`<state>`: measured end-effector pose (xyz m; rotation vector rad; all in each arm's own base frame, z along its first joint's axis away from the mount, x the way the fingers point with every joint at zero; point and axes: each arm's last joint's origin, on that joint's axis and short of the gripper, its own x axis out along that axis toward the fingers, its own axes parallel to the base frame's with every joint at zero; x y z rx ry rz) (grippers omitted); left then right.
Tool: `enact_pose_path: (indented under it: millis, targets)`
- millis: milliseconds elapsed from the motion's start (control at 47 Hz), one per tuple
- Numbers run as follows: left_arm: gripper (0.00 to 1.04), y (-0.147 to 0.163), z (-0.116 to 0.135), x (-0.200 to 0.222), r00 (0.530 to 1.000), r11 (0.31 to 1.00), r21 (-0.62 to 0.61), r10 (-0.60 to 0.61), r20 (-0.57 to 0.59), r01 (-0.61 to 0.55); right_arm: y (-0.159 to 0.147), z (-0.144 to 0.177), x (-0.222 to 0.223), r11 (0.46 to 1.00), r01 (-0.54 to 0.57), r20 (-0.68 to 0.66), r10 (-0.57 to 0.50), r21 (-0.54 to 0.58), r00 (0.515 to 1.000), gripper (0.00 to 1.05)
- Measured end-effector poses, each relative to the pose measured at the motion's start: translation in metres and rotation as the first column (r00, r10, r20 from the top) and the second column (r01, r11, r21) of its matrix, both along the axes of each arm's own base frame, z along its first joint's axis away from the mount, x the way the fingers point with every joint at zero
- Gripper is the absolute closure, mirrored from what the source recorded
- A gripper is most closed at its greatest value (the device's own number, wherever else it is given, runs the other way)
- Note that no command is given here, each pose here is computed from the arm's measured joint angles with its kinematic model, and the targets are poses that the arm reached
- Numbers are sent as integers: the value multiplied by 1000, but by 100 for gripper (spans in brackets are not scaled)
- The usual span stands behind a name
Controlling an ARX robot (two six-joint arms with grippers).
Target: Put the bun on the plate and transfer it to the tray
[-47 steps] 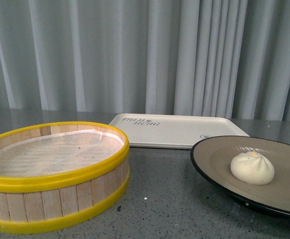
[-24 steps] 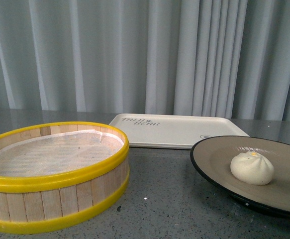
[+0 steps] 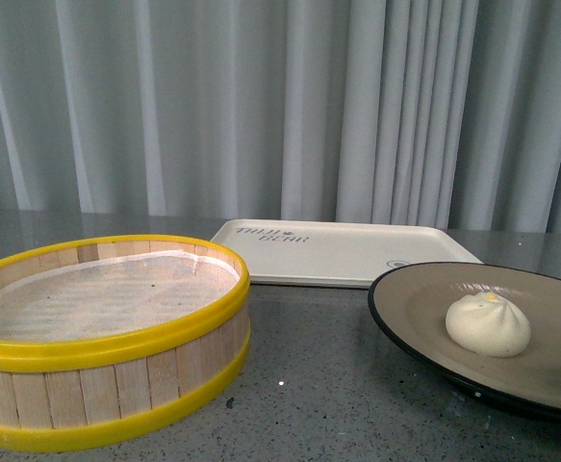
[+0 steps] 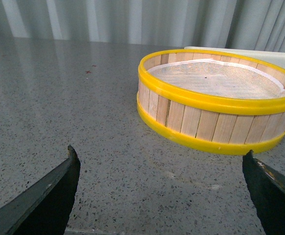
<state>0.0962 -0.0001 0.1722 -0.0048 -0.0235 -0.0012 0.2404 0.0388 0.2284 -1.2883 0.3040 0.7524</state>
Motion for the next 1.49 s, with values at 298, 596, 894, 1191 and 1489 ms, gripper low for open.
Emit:
enact_pose_path:
  millis: [298,596,894,1191,1489]
  targets:
    - [7,0,0,0,1000,1000,0,0,0,0,0,6,-3,998,-41,41,42,-44,998,101]
    - [7,0,0,0,1000,1000,0,0,0,0,-3,4,-3,987,-58,152,82,-153,985,101]
    - [7,0,0,0,1000,1000,0,0,0,0,1,19,2,967,-1,328,87,-253,941,101]
    - [7,0,0,0,1000,1000,0,0,0,0,-13,66,65,993,68,494,-13,-94,869,101]
    - [7,0,0,0,1000,1000,0,0,0,0,-11,41,128,1000,8,421,4,-27,907,101]
